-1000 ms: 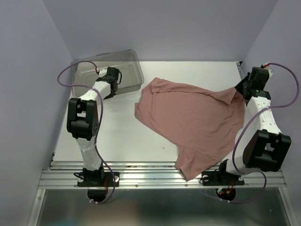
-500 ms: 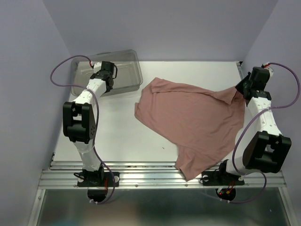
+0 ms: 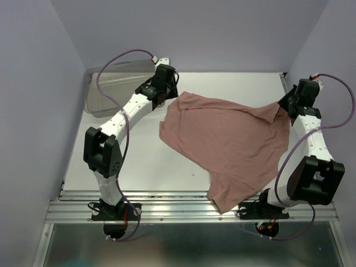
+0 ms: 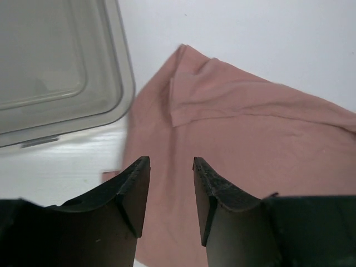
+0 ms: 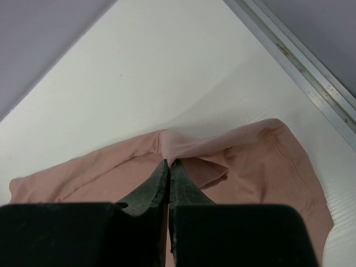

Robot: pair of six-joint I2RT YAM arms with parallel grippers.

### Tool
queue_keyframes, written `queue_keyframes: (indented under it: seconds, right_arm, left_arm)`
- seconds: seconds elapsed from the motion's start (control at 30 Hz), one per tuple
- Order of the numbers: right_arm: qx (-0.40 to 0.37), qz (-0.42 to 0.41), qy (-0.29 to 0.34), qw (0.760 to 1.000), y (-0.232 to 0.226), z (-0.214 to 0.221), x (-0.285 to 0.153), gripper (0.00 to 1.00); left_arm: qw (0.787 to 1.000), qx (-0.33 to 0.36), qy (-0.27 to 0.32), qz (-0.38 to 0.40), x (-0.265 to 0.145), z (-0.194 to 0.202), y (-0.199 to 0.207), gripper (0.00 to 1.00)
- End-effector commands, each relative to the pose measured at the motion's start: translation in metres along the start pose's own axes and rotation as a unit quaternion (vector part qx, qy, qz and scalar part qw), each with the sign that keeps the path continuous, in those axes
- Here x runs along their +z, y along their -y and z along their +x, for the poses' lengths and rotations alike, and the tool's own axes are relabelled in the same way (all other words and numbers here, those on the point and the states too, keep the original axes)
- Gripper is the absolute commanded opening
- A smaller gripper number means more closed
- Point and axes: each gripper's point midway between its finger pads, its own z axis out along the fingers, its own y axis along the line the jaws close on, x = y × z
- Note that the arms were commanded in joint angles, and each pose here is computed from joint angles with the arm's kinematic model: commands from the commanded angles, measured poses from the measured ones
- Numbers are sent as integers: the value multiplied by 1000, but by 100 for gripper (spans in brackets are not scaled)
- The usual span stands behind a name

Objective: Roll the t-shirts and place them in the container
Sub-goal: Move the bin to the center of the board.

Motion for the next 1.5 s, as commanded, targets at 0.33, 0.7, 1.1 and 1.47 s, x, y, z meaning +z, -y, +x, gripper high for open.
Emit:
queue_keyframes:
  seconds: [0.33,0.7,1.1,1.47]
  right_arm:
    - [6,-28,32,999,-14,-25,-15,1]
    - [3,-34,22,999,-16,-20,-11,1]
    - [4,-37,23,999,-18,-21,-12,1]
    - [6,-32,19,999,-15,-18,-12,1]
  left_arm:
    - [997,-17,-64,48,100,47,56,63]
    - [996,-38,-75,20,129,79,42,75]
    - [997,-37,-72,-16,150,89,28,66]
    - [996,-38,-76,-15,159,99,24,63]
